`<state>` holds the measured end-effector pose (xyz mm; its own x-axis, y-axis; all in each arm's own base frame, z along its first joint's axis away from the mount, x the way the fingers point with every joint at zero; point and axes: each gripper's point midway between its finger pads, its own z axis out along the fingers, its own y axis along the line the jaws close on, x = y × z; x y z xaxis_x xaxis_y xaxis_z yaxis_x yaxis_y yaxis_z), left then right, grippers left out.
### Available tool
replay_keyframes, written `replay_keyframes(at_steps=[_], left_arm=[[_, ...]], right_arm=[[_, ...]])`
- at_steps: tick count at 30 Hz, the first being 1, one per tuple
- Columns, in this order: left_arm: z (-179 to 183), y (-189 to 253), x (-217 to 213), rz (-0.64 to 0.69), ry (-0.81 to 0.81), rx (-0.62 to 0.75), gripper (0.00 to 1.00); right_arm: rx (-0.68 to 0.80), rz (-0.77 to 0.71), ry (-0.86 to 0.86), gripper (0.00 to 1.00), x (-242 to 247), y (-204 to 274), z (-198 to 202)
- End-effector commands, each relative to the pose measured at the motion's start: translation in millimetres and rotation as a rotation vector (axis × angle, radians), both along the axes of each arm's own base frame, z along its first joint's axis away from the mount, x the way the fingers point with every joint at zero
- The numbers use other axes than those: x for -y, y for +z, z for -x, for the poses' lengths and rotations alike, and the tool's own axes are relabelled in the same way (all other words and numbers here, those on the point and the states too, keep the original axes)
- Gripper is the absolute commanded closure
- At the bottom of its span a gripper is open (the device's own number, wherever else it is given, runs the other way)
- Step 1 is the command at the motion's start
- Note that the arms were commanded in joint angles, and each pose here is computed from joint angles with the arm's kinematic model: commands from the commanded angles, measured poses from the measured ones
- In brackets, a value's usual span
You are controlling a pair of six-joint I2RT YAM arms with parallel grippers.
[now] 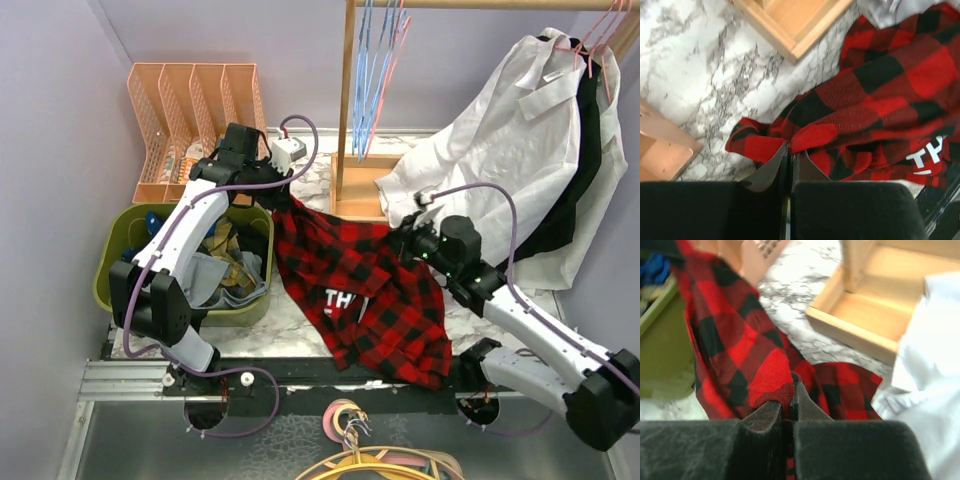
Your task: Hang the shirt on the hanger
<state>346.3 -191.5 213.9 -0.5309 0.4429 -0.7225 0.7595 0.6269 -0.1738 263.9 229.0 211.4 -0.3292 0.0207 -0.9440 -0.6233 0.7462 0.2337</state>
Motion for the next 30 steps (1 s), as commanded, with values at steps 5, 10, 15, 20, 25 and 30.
replay_keyframes(at_steps=[5, 10, 15, 20, 25, 30], left_arm=[[-27.4, 27.9, 33.4, 0.184, 0.036, 0.081, 1.00], [-19.6, 33.6, 38.1, 0.192, 0.017, 0.092, 1.00], [-23.9, 25.4, 33.1, 0.152, 0.044, 0.095, 1.00], [-28.4, 24.3, 32.9, 0.131, 0.047, 0.076, 1.00], [-25.7, 25.4, 31.9, 0.127, 0.040, 0.082, 1.00], [-22.7, 27.0, 32.4, 0.124, 0.022, 0.075, 1.00]], right_arm=[[-0.129, -0.306, 0.035, 0.97, -0.7, 3.2, -29.7], [-0.037, -0.252, -0.003, 0.06, 8.1, 26.5, -39.6], [0.286, -0.240, 0.050, 0.00, 15.5, 110.3, -30.1], [0.355, -0.097, -0.281, 0.00, 65.2, 127.2, -61.0], [0.320, 0.077, -0.602, 0.00, 123.9, 125.2, -82.1], [0.446, -0.124, 0.186, 0.00, 4.9, 136.5, -3.3]])
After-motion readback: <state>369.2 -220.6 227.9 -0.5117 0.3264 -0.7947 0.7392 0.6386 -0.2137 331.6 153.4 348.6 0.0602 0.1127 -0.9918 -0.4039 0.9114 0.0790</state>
